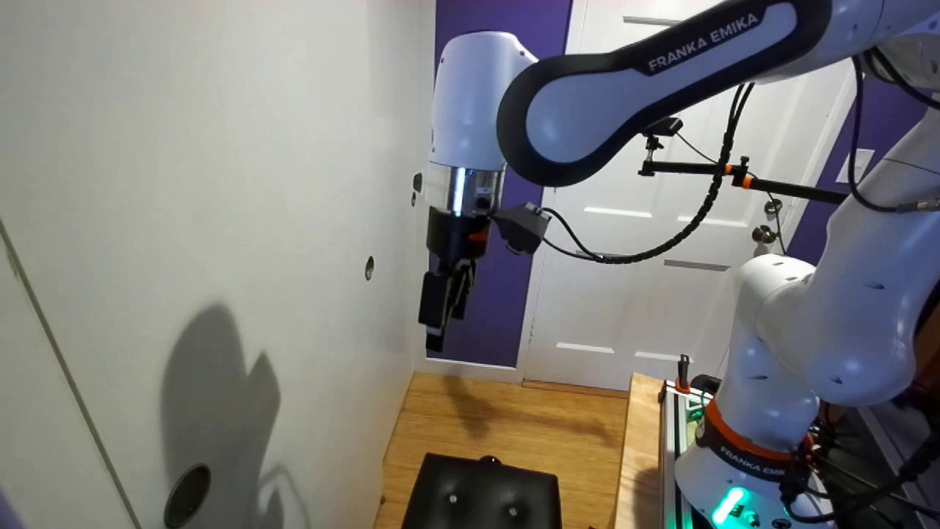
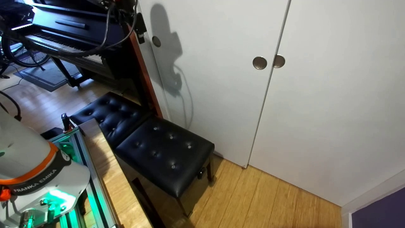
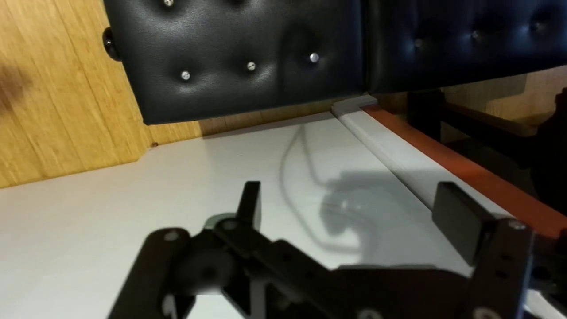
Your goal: Close the closet door
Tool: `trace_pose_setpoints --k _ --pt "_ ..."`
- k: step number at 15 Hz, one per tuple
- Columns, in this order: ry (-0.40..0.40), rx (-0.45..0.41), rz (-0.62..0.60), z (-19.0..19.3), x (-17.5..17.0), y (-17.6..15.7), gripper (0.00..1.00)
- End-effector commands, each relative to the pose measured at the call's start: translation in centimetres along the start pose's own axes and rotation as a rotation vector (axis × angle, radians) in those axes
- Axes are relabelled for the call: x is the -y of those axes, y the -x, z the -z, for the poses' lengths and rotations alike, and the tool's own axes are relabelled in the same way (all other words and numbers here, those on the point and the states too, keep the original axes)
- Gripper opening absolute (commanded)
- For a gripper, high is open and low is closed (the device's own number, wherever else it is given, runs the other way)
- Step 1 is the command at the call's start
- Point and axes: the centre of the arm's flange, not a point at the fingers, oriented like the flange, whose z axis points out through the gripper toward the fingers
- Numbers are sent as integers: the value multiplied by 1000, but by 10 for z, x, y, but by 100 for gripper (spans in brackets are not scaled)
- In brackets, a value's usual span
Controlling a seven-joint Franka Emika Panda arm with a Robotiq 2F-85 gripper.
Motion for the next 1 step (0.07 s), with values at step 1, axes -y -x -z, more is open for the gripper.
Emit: trace_pose_setpoints --k 1 --pt "1 -1 3 1 -1 0 100"
